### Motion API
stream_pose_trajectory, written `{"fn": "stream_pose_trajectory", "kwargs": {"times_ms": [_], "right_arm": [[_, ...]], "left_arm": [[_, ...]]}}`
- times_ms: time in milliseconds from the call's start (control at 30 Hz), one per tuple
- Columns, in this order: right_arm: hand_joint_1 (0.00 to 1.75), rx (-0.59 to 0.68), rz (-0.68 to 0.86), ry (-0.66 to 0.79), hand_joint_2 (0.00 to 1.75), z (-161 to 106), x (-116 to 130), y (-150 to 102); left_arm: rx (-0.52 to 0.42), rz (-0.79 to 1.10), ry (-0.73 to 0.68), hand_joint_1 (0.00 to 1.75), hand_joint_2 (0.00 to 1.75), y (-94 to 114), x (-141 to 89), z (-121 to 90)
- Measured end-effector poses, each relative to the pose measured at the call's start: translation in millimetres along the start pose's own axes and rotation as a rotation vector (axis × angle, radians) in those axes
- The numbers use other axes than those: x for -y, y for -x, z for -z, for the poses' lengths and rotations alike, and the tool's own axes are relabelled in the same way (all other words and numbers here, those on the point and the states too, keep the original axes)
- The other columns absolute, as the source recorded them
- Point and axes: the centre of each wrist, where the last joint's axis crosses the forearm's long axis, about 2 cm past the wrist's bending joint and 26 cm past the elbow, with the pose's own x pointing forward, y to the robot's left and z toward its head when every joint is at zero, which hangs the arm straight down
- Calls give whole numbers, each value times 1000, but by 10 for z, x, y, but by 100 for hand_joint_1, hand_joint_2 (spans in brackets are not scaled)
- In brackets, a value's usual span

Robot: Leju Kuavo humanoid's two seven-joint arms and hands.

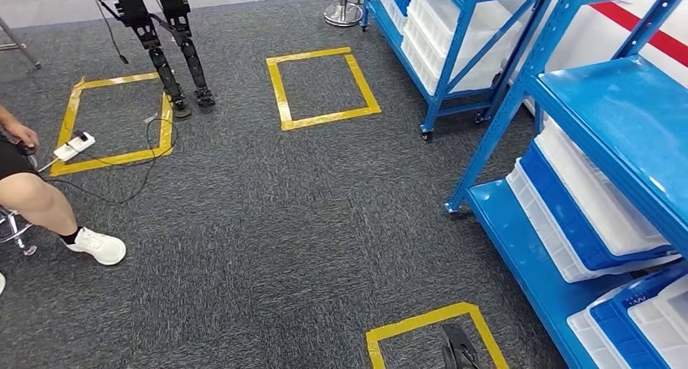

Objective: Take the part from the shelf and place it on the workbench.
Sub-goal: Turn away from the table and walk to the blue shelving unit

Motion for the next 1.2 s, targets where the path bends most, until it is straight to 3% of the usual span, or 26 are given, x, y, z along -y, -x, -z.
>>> {"fn": "stream_pose_trajectory", "kwargs": {"times_ms": [1200], "right_arm": [[0, 22, -22, 14, 0, -2, 8, -14]], "left_arm": [[-9, 7, 21, 0, 0, -52, 9, 31]]}}
